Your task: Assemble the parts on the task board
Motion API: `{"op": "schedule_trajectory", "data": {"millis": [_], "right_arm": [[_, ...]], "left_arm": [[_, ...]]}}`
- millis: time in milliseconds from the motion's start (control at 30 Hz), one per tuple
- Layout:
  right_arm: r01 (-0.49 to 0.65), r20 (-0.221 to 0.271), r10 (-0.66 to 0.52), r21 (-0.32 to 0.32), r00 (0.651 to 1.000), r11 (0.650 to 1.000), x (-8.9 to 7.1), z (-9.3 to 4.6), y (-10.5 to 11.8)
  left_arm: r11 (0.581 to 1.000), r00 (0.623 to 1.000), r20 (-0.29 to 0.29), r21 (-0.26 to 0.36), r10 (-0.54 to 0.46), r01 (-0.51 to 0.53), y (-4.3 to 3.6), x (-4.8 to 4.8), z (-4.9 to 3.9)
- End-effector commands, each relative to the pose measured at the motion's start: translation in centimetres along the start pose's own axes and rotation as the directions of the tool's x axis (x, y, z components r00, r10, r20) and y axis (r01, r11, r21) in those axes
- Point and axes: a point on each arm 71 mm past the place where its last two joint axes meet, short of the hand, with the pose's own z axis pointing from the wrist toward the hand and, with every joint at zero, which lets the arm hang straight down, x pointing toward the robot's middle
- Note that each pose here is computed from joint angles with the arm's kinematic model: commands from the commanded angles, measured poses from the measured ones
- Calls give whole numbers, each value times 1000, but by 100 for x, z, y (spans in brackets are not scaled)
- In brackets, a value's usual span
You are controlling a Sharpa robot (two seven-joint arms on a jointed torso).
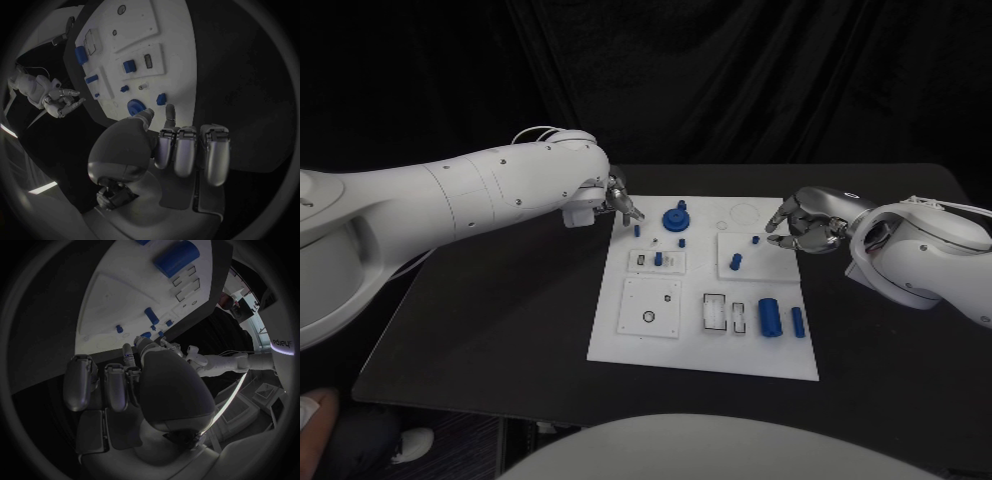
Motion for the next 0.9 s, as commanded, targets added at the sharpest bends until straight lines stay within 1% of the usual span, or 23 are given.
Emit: {"op": "schedule_trajectory", "data": {"millis": [33,300,633,900], "right_arm": [[-3,9,3,0,1000,1000,4,-1,2],[-2,3,2,2,1000,1000,8,-1,1],[0,-4,0,7,1000,1000,15,1,4],[0,-8,0,11,1000,1000,18,0,0]], "left_arm": [[1000,1000,-21,19,15,-15,-19,38,18],[1000,1000,-24,16,11,-10,-5,68,51],[1000,999,-30,29,14,-13,-35,93,62],[999,999,-33,31,15,-14,-37,102,71]]}}
